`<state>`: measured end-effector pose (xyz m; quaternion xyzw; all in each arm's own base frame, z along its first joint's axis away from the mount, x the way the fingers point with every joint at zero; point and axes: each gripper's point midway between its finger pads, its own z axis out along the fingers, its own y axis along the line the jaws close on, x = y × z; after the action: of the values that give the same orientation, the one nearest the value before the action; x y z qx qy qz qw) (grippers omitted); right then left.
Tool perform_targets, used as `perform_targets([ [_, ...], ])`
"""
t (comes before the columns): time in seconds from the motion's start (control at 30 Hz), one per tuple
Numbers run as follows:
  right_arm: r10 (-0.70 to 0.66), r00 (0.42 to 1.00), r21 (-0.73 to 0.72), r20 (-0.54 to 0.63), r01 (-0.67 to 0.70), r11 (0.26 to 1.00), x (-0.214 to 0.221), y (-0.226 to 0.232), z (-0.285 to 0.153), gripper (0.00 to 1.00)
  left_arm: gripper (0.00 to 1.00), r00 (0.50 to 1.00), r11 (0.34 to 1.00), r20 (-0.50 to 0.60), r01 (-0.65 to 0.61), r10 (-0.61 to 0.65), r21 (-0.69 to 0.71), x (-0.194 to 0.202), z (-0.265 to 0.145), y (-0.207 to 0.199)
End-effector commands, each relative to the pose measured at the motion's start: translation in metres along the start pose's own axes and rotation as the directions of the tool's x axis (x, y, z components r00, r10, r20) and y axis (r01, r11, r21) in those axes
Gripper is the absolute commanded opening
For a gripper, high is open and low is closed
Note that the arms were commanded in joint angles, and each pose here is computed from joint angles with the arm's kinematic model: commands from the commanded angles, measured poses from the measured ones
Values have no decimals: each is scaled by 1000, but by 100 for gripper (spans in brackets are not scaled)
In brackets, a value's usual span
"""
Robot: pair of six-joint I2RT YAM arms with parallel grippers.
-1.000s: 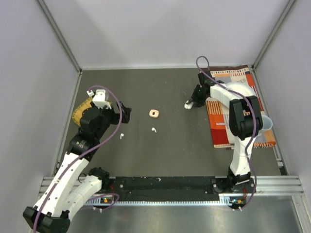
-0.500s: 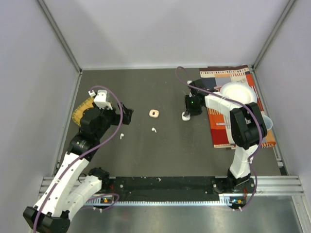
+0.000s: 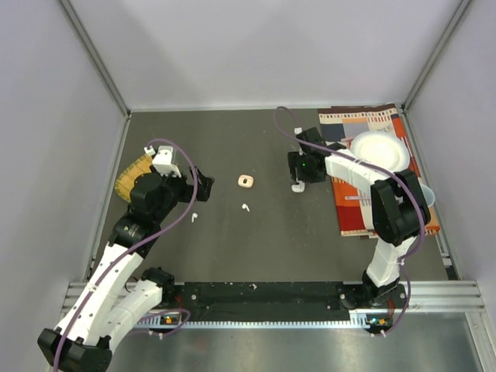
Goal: Insert the wireless bluetooth earbuds into the charging case
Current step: Move the charging case to the center of the board.
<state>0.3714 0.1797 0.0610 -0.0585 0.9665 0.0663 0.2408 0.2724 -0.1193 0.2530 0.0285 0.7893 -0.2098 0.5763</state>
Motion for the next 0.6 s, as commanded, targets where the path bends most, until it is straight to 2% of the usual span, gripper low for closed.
perform_targets([
  [0.0,-26,997,10,76,25,1000,-6,21,-13,68,98,999,1000,40,-7,6,26,-9,-3,-4],
  [0.17,84,993,124,86,-95,988,3,7,-3,67,98,999,1000,38,0,0,13,-8,-3,-2],
  [0.33,116,985,216,125,-142,966,7,-7,0,66,98,1000,1000,30,4,-4,7,-6,-3,-1],
  [0.57,88,990,157,109,-105,982,3,6,11,63,98,1000,1000,27,4,-4,8,-6,-1,-1],
])
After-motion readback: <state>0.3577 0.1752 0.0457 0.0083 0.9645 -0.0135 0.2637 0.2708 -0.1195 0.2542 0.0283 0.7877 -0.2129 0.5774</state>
